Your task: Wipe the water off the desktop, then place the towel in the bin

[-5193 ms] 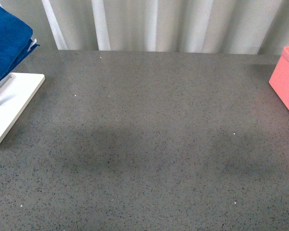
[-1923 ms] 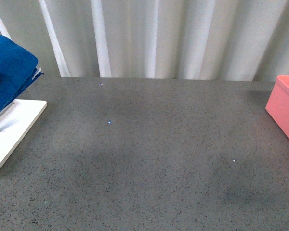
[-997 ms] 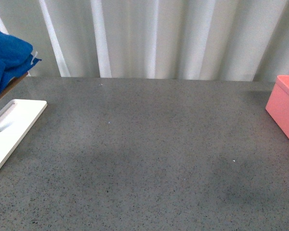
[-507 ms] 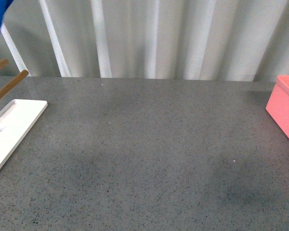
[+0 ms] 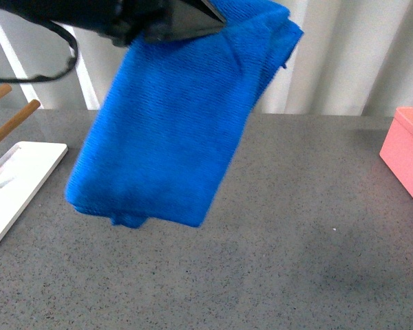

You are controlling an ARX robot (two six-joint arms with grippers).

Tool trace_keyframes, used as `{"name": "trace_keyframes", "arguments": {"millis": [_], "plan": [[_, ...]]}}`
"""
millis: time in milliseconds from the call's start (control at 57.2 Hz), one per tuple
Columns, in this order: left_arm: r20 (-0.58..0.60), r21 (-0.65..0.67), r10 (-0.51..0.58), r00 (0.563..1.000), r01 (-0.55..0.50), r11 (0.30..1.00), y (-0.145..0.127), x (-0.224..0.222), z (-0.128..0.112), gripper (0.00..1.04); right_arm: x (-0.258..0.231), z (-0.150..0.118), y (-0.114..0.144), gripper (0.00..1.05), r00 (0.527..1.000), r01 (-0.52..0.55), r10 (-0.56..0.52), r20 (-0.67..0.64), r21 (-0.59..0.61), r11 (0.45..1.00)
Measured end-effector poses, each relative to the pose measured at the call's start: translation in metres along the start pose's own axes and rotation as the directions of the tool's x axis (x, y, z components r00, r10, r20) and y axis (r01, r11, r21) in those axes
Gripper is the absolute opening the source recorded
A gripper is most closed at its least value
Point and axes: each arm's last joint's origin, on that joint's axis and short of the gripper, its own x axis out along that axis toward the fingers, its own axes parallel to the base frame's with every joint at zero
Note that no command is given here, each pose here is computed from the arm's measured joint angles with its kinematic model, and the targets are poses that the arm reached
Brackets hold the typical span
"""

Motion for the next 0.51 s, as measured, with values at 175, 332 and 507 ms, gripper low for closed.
{"name": "trace_keyframes", "arguments": {"millis": [175, 332, 507], "plan": [[0.078, -0.075, -0.099, 0.992, 0.105, 0.992, -0.010, 0.020, -0.013, 0.06, 0.000, 0.000, 0.000, 0.98, 1.000, 0.000, 0.000, 0.000, 0.000, 1.000], [0.140, -0.138, -0.106, 0.985, 0.125, 0.983, -0.013, 0.032, -0.016, 0.06, 0.000, 0.000, 0.000, 0.98, 0.993, -0.086, 0.082, -0.085, -0.039, 0.996], [0.149, -0.189, -0.093, 0.985, 0.120, 0.975, -0.013, 0.043, -0.016, 0.06, 0.001, 0.015, -0.012, 0.98, 0.877, -0.352, 0.292, -0.382, -0.096, 0.931]]}}
